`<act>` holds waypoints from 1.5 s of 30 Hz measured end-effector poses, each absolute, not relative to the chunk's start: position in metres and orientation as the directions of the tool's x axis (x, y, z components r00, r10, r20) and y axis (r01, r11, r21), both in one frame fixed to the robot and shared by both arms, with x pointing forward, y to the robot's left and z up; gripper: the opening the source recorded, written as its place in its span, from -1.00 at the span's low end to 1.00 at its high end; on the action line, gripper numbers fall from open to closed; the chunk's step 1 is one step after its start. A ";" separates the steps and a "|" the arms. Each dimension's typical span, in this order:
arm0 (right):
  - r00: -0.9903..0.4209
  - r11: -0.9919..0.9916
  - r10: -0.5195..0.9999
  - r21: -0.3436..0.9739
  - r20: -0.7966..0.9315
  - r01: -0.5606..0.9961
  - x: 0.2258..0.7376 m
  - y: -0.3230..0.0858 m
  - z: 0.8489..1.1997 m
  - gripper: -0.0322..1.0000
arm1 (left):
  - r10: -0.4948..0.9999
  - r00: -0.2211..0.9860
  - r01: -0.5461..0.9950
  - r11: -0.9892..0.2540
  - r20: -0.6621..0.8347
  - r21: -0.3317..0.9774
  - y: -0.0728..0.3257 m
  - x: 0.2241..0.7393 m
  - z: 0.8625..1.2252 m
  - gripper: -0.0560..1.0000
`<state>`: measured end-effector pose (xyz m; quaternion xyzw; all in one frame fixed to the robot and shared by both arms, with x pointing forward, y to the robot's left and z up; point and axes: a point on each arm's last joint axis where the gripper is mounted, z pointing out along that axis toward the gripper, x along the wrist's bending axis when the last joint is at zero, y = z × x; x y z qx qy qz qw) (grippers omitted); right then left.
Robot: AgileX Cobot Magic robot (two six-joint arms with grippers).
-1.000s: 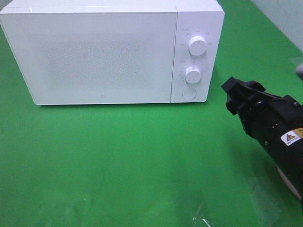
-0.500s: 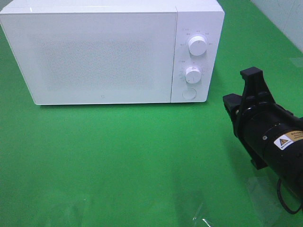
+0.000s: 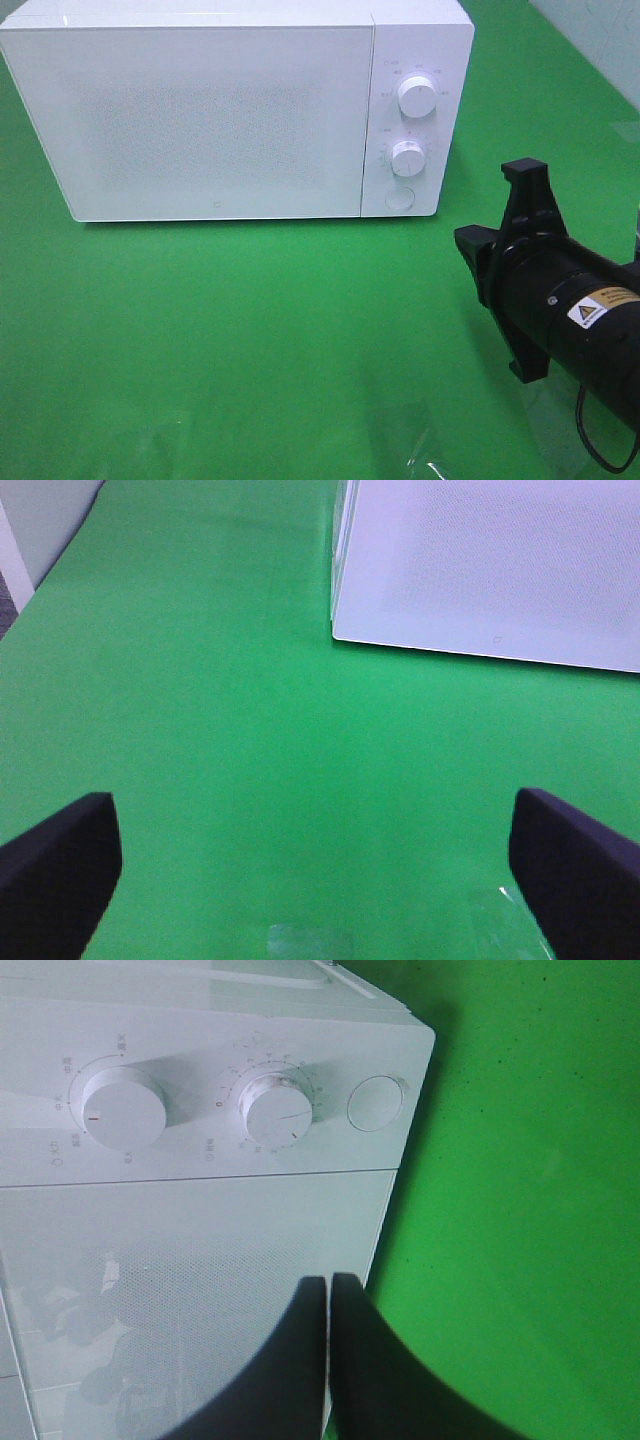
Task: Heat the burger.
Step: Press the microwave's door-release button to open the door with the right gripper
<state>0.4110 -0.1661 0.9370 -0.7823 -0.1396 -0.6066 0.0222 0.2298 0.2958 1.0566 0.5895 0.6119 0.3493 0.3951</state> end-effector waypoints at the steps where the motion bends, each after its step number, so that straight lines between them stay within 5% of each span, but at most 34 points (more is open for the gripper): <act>1: 0.225 -0.960 0.192 0.135 0.955 0.245 0.411 -0.166 0.937 -0.88 | 0.997 0.007 0.445 0.061 -0.072 0.893 0.296 0.230 1.057 0.95; 45: 0.414 -0.983 0.097 0.023 0.905 0.181 0.508 -0.147 0.887 -0.88 | 0.997 0.007 0.445 0.061 -0.072 0.893 0.296 0.230 1.057 0.95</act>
